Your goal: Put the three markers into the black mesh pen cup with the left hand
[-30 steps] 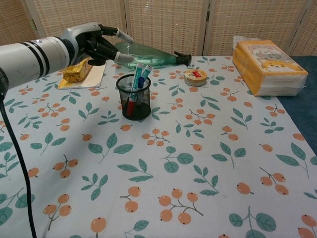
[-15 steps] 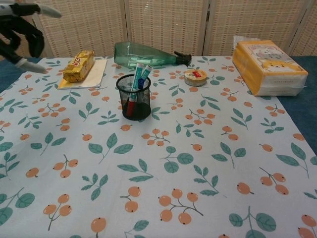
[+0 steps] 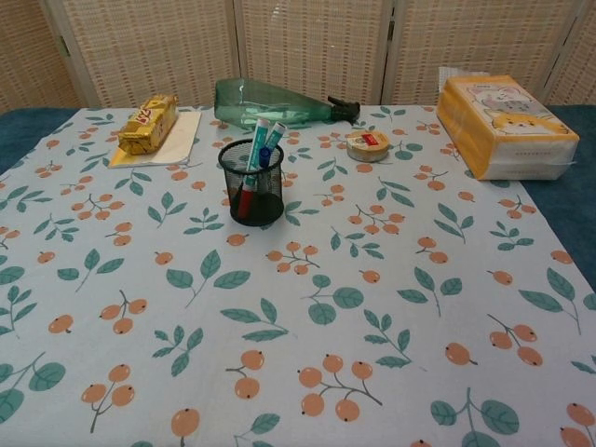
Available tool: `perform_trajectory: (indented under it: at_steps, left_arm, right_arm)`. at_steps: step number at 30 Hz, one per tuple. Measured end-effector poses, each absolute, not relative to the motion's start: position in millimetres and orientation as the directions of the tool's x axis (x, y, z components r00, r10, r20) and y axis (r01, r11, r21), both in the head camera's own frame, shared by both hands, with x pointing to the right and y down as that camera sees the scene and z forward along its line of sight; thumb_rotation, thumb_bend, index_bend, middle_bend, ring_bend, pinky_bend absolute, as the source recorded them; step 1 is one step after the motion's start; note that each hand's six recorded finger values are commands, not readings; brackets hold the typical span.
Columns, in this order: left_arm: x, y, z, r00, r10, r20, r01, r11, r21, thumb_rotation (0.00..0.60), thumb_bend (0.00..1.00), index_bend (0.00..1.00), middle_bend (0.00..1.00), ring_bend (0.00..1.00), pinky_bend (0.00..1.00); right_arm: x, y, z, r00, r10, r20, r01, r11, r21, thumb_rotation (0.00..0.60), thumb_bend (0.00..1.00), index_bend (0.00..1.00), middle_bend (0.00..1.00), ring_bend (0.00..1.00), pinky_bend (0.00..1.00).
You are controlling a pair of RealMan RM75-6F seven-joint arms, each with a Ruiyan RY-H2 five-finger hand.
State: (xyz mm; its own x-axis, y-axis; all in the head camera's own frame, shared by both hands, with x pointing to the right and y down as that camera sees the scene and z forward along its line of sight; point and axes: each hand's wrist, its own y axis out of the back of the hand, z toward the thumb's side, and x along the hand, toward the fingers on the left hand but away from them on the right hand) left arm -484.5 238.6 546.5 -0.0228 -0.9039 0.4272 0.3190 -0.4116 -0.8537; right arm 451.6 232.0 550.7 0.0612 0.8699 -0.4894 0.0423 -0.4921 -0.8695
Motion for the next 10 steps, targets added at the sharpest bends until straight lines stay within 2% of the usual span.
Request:
perform_trajectory:
  at_steps: [5,10]
  left_arm:
    - [-501,254,550,-0.051,-0.928,0.369,0.32,-0.365,-0.874,0.6,0.11,0.0,0.0,0.03,0.45]
    - [-504,263,556,-0.061,-0.923,0.381,0.213,-0.385,-0.898,0.6,0.11,0.0,0.0,0.03,0.45]
  right_arm:
    - [461,225,556,-0.009,0.875,-0.484,0.037,-0.484,-0.874,0.6,0.2,0.05,0.08,0.03,0.0]
    - [461,222,560,-0.035,0.879,-0.475,0.025,-0.475,-0.88,0.6,0.2,0.05,0.08,0.03,0.0]
